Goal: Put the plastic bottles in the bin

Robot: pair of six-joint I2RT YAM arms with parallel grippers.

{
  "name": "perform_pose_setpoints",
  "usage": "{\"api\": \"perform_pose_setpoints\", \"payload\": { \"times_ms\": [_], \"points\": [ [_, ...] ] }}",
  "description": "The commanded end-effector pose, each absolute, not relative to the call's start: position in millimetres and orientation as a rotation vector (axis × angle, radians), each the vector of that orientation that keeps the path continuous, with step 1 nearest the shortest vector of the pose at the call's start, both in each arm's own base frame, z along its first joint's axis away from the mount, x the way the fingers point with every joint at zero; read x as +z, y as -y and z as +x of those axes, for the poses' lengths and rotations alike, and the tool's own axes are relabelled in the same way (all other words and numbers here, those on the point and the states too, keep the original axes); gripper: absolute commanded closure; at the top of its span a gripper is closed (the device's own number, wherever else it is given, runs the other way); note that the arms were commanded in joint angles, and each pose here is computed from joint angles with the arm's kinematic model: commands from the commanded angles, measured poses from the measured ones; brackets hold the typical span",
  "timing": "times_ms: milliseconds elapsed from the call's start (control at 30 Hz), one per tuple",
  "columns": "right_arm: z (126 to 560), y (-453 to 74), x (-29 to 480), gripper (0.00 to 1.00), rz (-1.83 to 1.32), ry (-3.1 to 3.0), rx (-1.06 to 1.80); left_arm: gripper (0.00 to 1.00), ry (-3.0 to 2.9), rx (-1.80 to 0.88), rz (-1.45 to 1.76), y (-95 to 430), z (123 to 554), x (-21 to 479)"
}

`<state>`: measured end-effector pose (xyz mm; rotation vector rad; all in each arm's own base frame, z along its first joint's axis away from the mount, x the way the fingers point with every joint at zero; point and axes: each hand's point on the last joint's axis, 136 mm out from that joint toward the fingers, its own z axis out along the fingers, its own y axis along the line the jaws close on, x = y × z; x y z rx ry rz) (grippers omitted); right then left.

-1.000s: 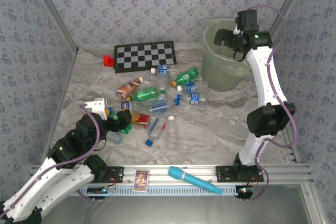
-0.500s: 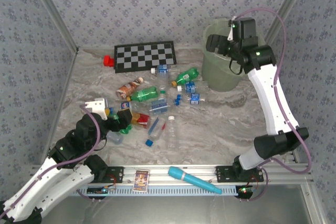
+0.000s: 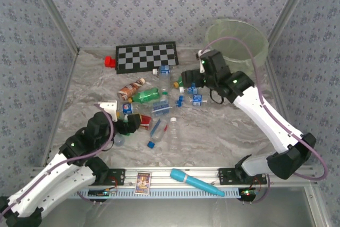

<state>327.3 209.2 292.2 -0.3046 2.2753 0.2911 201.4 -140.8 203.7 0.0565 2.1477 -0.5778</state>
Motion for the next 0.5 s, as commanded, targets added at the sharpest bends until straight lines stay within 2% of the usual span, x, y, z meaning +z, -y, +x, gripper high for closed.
{"api": "perform_pose_setpoints", "payload": {
  "times_ms": [0, 233, 467],
  "points": [
    [313.0, -225.8, 264.1, 0.0, -0.342, -2.323, 0.273, 0.0, -2.159, -0.636, 0.138, 157.0, 199.0, 204.2],
    [269.6, -257.6, 180.8, 0.0, -0.432, -2.508, 0.256, 0.0, -2.193, -0.644, 0.163, 165.1, 200.7, 197.5],
    [230.1, -279.7, 133.8, 0.0, -0.456, -2.616, 0.359, 0.0, -2.187, -0.634, 0.147, 163.4, 202.7, 198.2]
  ]
}}
